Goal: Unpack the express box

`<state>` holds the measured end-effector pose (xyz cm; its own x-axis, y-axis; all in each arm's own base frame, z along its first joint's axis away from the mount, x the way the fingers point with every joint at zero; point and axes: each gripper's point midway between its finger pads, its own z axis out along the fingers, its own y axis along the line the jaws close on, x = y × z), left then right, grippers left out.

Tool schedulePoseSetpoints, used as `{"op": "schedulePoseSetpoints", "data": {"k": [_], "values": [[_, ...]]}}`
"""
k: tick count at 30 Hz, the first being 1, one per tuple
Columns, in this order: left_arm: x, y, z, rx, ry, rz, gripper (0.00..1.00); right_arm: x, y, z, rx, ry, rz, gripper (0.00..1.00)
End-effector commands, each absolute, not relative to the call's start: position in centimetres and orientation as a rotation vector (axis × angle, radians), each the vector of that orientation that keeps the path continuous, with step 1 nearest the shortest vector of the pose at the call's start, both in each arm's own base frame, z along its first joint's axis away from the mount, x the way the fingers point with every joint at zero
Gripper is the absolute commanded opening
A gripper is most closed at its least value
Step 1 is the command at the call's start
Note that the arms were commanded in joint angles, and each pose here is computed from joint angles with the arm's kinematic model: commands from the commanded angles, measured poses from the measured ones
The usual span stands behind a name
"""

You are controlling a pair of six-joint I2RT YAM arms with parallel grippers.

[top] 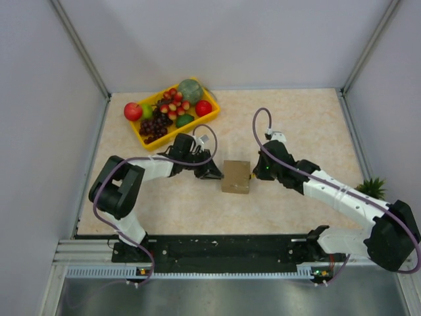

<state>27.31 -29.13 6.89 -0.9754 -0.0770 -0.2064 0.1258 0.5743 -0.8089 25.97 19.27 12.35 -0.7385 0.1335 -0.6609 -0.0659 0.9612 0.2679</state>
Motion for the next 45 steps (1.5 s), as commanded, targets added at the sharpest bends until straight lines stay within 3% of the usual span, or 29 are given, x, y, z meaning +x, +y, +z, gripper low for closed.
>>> {"op": "schedulePoseSetpoints", "data": {"k": [1, 13, 17, 24, 25, 29, 32, 34, 38, 45], "values": [[26.5, -26.5, 4.1, -0.078, 2.655, -1.328, 0.22, 26.8, 20.7, 16.9, 0.063, 2.272, 0.491, 0.0], [25.8, -24.4, 2.5, -0.155, 2.687, -1.322, 0.21, 27.1, 20.2, 21.5, 0.096, 2.182, 0.517, 0.0], [26.1, -24.3, 2.9, -0.152, 2.681, -1.307, 0.22, 27.3, 20.7, 20.4, 0.058, 2.219, 0.5, 0.0], [28.0, -21.6, 5.9, -0.164, 2.62, -1.063, 0.24, 27.0, 21.5, 19.0, 0.001, 2.259, 0.496, 0.0], [29.2, -20.1, 5.9, -0.201, 2.595, -0.914, 0.27, 26.3, 22.0, 19.0, -0.044, 2.253, 0.495, 0.0], [31.1, -18.1, 10.5, -0.18, 2.432, -0.757, 0.42, 22.8, 23.3, 17.2, -0.275, 2.235, 0.422, 0.0], [32.8, -18.3, 14.3, -0.131, 2.298, -0.767, 0.61, 20.1, 25.2, 15.4, -0.419, 2.236, 0.446, 0.0], [34.0, -19.0, 15.7, -0.098, 2.248, -0.792, 0.66, 19.6, 26.1, 14.6, -0.444, 2.248, 0.457, 0.0], [35.9, -21.6, 17.3, -0.027, 2.21, -0.92, 0.69, 19.0, 28.8, 14.6, -0.495, 2.214, 0.543, 0.0], [36.6, -26.7, 14.8, 0.153, 2.229, -1.144, 0.66, 21.3, 31.3, 15.2, -0.468, 2.157, 0.535, 0.0]]}}
